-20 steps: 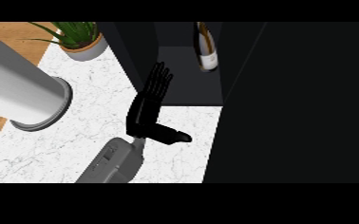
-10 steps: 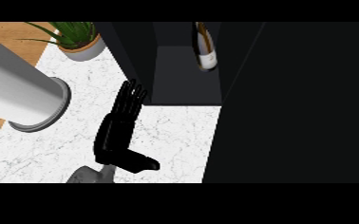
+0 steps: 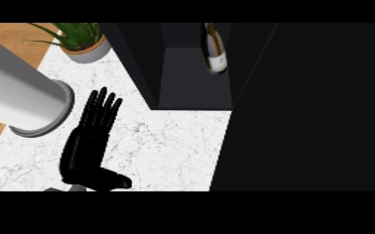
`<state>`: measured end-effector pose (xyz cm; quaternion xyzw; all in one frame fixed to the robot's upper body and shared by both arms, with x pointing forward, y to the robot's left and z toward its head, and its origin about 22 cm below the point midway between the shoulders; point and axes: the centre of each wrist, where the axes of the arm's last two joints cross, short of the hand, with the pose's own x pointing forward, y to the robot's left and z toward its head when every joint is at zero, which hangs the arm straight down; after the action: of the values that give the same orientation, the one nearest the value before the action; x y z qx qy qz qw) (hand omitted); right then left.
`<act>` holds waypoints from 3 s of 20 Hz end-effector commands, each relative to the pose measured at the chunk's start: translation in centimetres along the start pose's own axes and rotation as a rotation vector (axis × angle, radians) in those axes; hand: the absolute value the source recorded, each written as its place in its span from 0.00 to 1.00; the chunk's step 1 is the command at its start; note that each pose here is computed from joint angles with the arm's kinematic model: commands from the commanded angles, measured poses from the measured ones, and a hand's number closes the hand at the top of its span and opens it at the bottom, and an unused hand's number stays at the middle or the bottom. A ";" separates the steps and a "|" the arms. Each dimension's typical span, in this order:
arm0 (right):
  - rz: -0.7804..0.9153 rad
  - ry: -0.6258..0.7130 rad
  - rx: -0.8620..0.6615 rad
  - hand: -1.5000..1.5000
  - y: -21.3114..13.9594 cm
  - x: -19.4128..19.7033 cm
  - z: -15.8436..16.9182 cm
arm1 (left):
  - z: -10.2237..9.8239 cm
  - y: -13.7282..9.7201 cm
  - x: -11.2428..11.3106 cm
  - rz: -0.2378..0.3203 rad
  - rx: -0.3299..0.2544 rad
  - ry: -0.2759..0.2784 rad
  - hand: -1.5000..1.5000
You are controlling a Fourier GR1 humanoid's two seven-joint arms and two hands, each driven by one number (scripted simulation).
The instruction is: Pick up the wine, place it into the cabinet and close the cabinet
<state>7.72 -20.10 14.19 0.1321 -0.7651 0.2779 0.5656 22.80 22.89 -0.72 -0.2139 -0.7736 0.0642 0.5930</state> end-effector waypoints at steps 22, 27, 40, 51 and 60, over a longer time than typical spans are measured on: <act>-0.202 -0.130 0.161 1.00 1.5 4.2 -1.8 | -0.3 9.4 7.4 -0.073 0.015 -0.058 0.00; -0.185 -0.131 0.188 1.00 1.9 3.3 -3.3 | -0.2 11.0 9.2 -0.075 -0.003 -0.038 0.00; -0.150 -0.134 0.178 1.00 3.4 4.5 -13.5 | 0.7 12.5 9.9 -0.083 -0.006 -0.028 0.00; -0.146 -0.050 0.108 1.00 6.4 5.6 -26.6 | 2.5 14.2 10.8 -0.075 0.016 -0.041 0.00; -0.258 0.006 0.049 1.00 2.5 2.3 -30.5 | 1.9 14.3 10.4 -0.094 0.036 -0.047 0.00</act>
<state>27.92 0.15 23.44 0.2424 -0.7444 0.2369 0.5753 22.43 40.00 2.58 -0.1708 -0.7912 0.0585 0.5843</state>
